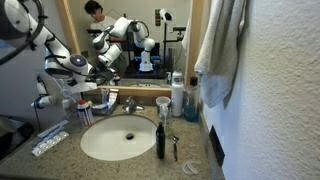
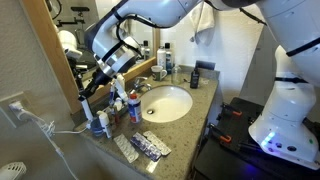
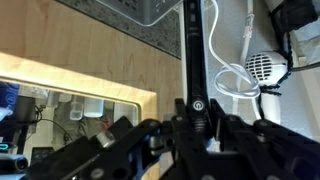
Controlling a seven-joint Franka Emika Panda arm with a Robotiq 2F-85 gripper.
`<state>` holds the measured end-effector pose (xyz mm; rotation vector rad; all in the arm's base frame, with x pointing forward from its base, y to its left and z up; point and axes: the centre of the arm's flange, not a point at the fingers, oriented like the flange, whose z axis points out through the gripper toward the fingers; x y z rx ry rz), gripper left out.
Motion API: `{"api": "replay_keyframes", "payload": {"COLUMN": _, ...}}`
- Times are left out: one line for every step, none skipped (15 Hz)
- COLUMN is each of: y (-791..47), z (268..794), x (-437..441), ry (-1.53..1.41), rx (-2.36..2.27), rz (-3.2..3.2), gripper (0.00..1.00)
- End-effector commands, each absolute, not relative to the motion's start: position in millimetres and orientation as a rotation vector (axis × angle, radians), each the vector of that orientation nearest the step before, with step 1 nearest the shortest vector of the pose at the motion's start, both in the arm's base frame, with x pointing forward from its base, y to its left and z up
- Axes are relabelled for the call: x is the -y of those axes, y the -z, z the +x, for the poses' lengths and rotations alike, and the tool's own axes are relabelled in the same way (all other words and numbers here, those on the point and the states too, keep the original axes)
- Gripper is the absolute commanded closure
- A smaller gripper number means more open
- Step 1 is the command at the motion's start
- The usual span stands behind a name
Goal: Put the toothbrush on the charging station
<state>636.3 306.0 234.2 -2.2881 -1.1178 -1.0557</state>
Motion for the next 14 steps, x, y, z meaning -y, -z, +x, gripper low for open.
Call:
{"api": "replay_keyframes", "payload": {"y": -235.1, "z": 640.7, "x": -303.9, "ry": 0.968, "rx": 1.139, "rz": -2.224, "gripper": 0.93}}
{"api": "replay_keyframes", "payload": {"y": -235.1, "z": 641.5, "x": -303.4, "ry": 0.953, "rx": 1.157, "rz": -2.206, "gripper": 0.93}}
{"api": "replay_keyframes", "payload": {"y": -235.2, "z": 642.7, "x": -302.5, "ry": 0.943, "rx": 1.171, "rz": -2.194, "gripper": 0.93}}
{"api": "replay_keyframes", "payload": {"y": -235.4, "z": 643.5, "x": -301.8, "ry": 0.931, "rx": 1.182, "rz": -2.186, "gripper": 0.93}}
{"api": "replay_keyframes", "payload": {"y": -235.8, "z": 643.9, "x": -301.9, "ry": 0.923, "rx": 1.196, "rz": -2.176, "gripper": 0.93}}
{"api": "replay_keyframes", "payload": {"y": -236.4, "z": 644.7, "x": -301.5, "ry": 0.92, "rx": 1.213, "rz": -2.168, "gripper": 0.93}}
{"api": "replay_keyframes", "payload": {"y": -237.6, "z": 645.4, "x": -301.5, "ry": 0.917, "rx": 1.23, "rz": -2.163, "gripper": 0.93}}
{"api": "replay_keyframes", "payload": {"y": -238.5, "z": 645.7, "x": -302.5, "ry": 0.912, "rx": 1.246, "rz": -2.156, "gripper": 0.93}}
{"api": "replay_keyframes", "payload": {"y": -239.3, "z": 645.9, "x": -303.1, "ry": 0.906, "rx": 1.259, "rz": -2.152, "gripper": 0.93}}
{"api": "replay_keyframes", "payload": {"y": -239.4, "z": 645.9, "x": -303.7, "ry": 0.905, "rx": 1.277, "rz": -2.147, "gripper": 0.93}}
{"api": "replay_keyframes", "payload": {"y": -239.8, "z": 645.8, "x": -304.6, "ry": 0.905, "rx": 1.295, "rz": -2.138, "gripper": 0.93}}
{"api": "replay_keyframes", "payload": {"y": -240.1, "z": 645.8, "x": -305.8, "ry": 0.907, "rx": 1.313, "rz": -2.129, "gripper": 0.93}}
{"api": "replay_keyframes", "payload": {"y": -239.4, "z": 645.6, "x": -306.4, "ry": 0.905, "rx": 1.327, "rz": -2.12, "gripper": 0.93}}
{"api": "replay_keyframes", "payload": {"y": -239.7, "z": 645.2, "x": -307.4, "ry": 0.905, "rx": 1.335, "rz": -2.114, "gripper": 0.93}}
